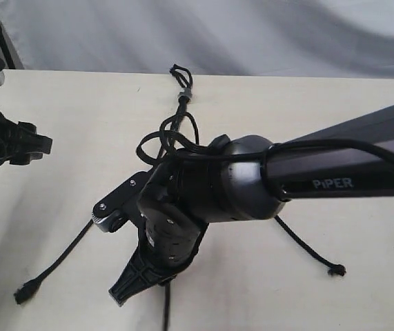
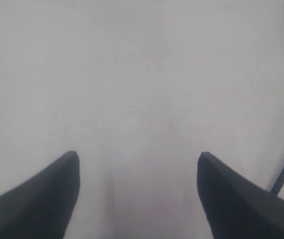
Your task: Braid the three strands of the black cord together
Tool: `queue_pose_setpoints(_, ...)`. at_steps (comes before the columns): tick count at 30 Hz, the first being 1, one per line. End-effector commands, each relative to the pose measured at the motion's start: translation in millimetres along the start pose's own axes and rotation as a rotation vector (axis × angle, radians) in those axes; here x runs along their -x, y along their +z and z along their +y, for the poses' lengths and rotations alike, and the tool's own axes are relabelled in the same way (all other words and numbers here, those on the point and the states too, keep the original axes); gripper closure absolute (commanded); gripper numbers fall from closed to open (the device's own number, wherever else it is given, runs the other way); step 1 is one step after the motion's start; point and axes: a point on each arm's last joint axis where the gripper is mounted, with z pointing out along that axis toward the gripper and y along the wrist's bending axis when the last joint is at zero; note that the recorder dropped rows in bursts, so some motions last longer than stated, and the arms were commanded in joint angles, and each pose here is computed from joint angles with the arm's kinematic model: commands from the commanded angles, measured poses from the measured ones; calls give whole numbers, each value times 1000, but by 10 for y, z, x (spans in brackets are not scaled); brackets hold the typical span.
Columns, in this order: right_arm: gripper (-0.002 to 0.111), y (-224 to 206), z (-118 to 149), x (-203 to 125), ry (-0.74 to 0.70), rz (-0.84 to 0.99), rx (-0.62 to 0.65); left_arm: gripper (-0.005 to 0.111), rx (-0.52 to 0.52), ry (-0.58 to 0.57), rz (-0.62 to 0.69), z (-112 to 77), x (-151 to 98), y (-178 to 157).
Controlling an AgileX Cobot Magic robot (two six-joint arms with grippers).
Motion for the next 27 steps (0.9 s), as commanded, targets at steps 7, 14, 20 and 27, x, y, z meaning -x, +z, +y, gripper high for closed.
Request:
queue_pose_setpoints(7, 108, -556, -775, 110, -85, -115, -325, 43, 1, -7, -1, 4, -5, -19)
queue_pose_setpoints(14, 108, 34, -1756, -50, 141, -56, -340, 43, -4, -24, 3, -1, -9, -19)
queue_pose_setpoints(20, 108, 232, -1693, -214, 238, 113, -302, 43, -4, -24, 3, -1, -9, -19)
queue_pose_setpoints(27, 108, 170, -969, -267, 106, 309, -14, 43, -4, -24, 3, -1, -9, -19)
